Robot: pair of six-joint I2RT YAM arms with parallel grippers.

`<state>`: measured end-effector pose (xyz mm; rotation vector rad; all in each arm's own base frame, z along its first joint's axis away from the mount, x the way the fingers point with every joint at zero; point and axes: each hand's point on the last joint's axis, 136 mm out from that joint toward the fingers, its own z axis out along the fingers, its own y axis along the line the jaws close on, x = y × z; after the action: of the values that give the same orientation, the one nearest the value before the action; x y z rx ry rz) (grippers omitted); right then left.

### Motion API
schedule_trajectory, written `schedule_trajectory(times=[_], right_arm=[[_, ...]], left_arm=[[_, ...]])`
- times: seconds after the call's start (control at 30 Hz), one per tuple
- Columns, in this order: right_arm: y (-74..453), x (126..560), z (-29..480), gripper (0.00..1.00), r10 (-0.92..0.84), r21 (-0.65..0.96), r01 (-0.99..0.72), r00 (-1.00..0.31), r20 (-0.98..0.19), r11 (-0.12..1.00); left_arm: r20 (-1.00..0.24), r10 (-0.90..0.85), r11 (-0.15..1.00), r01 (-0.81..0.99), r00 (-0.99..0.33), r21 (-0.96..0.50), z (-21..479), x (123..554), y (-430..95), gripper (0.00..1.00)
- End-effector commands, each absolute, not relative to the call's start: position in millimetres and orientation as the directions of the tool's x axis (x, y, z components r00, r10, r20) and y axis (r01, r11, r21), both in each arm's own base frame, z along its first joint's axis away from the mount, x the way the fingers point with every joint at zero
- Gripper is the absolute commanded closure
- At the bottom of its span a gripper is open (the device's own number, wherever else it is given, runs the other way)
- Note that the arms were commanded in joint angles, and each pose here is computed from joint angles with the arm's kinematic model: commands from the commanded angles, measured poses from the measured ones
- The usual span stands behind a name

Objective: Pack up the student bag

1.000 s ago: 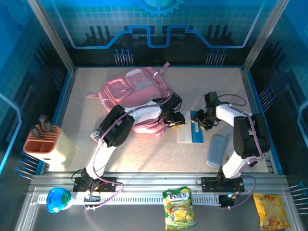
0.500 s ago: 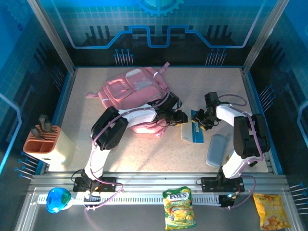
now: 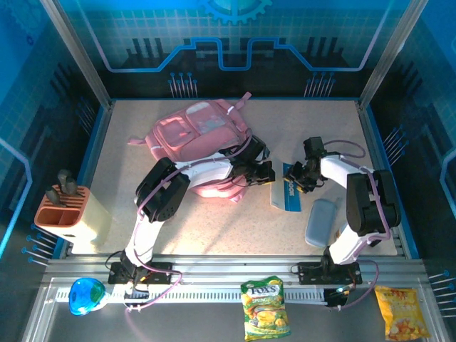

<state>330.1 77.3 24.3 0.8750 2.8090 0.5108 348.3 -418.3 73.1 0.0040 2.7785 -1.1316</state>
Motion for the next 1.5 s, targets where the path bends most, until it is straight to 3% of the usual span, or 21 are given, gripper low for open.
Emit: schedule_trajectory(times=[0.0, 0.33, 0.67, 0.87, 1.1, 1.47], right_arm=[[81, 326, 35, 0.45, 0.588, 0.419, 0.523, -0.808, -0.033, 0.742], [114, 358, 113, 0.33, 0.599, 0.729, 0.326, -0.788, -0.143, 0.602], [160, 362, 163, 0.10, 0.617, 0.864, 0.240, -0.780, -0.099, 0.443], [208, 364, 188, 0.08, 0.594, 0.935, 0.214, -0.805, 0.005, 0.281], [249, 368, 219, 0.08, 0.568, 0.976, 0.168, -0.821, 0.061, 0.139], [276, 379, 242, 0.15, 0.601, 0.989, 0.078, -0.799, -0.014, 0.127]], left_arm=[[-0.203, -0.077, 0.711, 0.089, -0.976, -0.698, 107, 362, -408, 1.00], [-0.370, -0.227, 0.709, 0.107, -0.901, -0.697, 185, 397, -334, 1.00], [-0.403, -0.548, 0.583, 0.009, -0.733, -0.812, 250, 422, -241, 1.00], [-0.366, -0.687, 0.466, 0.004, -0.628, -0.885, 276, 418, -215, 1.00], [-0.331, -0.737, 0.408, 0.003, -0.589, -0.913, 286, 415, -208, 1.00], [-0.291, -0.750, 0.355, 0.009, -0.594, -0.935, 293, 423, -215, 1.00]])
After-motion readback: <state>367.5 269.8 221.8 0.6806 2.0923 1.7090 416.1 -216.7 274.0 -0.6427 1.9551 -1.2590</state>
